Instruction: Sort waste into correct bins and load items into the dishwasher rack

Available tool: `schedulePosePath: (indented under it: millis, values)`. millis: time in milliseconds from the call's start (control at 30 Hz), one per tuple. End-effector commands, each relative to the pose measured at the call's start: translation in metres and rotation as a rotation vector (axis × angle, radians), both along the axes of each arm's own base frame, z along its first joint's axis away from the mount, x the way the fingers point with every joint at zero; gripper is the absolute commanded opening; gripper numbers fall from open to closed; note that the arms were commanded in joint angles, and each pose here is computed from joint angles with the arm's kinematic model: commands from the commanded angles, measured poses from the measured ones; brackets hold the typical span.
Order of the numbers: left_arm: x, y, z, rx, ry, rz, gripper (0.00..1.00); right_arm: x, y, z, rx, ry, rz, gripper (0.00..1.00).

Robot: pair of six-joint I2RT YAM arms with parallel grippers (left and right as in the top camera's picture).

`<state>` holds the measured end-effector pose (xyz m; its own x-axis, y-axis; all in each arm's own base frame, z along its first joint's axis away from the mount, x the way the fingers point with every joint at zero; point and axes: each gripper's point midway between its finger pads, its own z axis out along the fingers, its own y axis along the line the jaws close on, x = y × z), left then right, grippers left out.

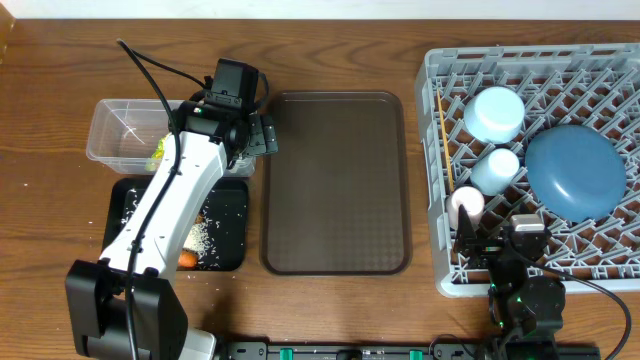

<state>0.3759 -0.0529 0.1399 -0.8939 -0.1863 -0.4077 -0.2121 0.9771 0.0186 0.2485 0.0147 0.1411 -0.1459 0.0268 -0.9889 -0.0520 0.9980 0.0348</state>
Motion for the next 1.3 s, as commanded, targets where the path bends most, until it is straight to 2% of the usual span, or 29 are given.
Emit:
schedulePosePath:
  millis: [0,567,700,1267]
  values:
    - [-0.001,0.002,-0.004,0.019,0.014,-0.008,0.98,0.0,-0.002,-0.002,-0.017,0.007,-0.001,0.99]
    - [-0.001,0.002,-0.006,0.02,0.019,-0.008,0.98,0.0,-0.002,-0.002,-0.017,0.006,-0.001,0.99]
    - [-0.001,0.002,-0.006,0.02,0.018,-0.008,0.98,-0.002,-0.004,0.022,-0.011,-0.096,-0.009,0.99]
    - [-0.001,0.002,-0.006,0.02,0.018,-0.008,0.98,-0.003,-0.005,0.016,-0.01,-0.072,-0.015,0.99]
